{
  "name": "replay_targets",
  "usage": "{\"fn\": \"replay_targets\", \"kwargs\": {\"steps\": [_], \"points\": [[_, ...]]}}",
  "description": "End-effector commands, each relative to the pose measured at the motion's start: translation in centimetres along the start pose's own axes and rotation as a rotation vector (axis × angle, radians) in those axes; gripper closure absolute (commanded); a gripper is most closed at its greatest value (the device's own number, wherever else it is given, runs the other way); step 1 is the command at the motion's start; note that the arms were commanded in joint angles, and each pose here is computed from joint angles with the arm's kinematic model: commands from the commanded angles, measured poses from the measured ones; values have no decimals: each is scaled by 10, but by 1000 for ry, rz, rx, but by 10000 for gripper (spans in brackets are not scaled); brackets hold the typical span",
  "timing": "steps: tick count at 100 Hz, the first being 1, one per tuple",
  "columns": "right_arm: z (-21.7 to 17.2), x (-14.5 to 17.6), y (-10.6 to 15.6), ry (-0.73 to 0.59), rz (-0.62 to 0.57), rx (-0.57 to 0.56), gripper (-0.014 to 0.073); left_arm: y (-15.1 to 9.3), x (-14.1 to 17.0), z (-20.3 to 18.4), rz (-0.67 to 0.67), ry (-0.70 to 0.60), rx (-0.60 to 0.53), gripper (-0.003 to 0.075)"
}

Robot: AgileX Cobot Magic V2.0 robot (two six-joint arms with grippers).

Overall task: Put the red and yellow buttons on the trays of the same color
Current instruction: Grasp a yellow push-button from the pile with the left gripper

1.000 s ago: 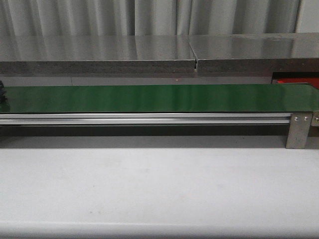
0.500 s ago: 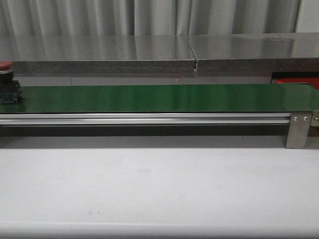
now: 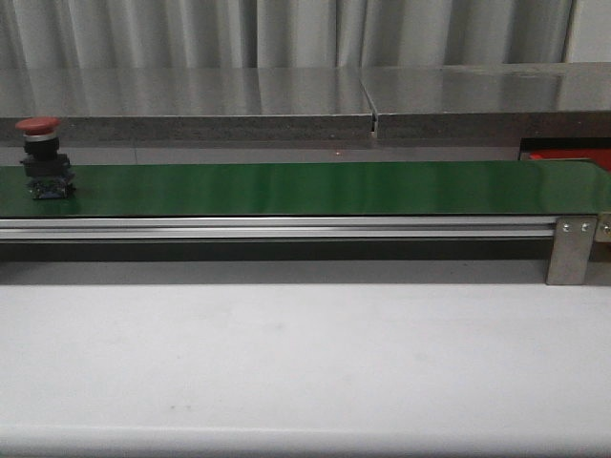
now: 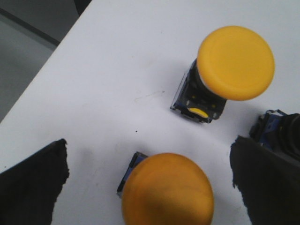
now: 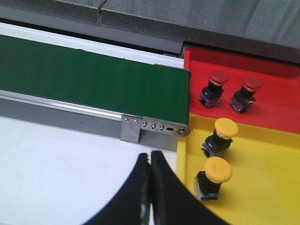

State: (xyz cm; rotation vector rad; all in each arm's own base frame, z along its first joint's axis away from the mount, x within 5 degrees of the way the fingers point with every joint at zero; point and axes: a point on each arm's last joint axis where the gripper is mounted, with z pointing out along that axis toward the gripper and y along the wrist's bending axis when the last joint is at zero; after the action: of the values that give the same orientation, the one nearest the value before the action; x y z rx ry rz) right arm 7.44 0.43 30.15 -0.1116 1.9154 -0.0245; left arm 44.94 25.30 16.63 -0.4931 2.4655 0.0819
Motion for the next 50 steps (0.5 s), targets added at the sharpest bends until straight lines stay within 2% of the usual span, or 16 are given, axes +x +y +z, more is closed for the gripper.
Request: {"fn": "replay_targets", "kwargs": {"steps": [1, 11, 18, 37, 50], "points": [[-3, -13, -2, -88, 5, 19, 713, -1, -29, -34, -2, -133, -12, 63], [-3, -13, -2, -88, 5, 19, 713, -1, -28, -34, -2, -131, -12, 113], [-3, -13, -2, -88, 5, 19, 713, -1, -28, -34, -2, -131, -12, 197], [-3, -13, -2, -88, 5, 19, 713, -1, -28, -34, -4, -128, -9, 525], [-3, -13, -2, -88, 5, 19, 713, -2, -29, -38, -9, -119, 3, 694]]}}
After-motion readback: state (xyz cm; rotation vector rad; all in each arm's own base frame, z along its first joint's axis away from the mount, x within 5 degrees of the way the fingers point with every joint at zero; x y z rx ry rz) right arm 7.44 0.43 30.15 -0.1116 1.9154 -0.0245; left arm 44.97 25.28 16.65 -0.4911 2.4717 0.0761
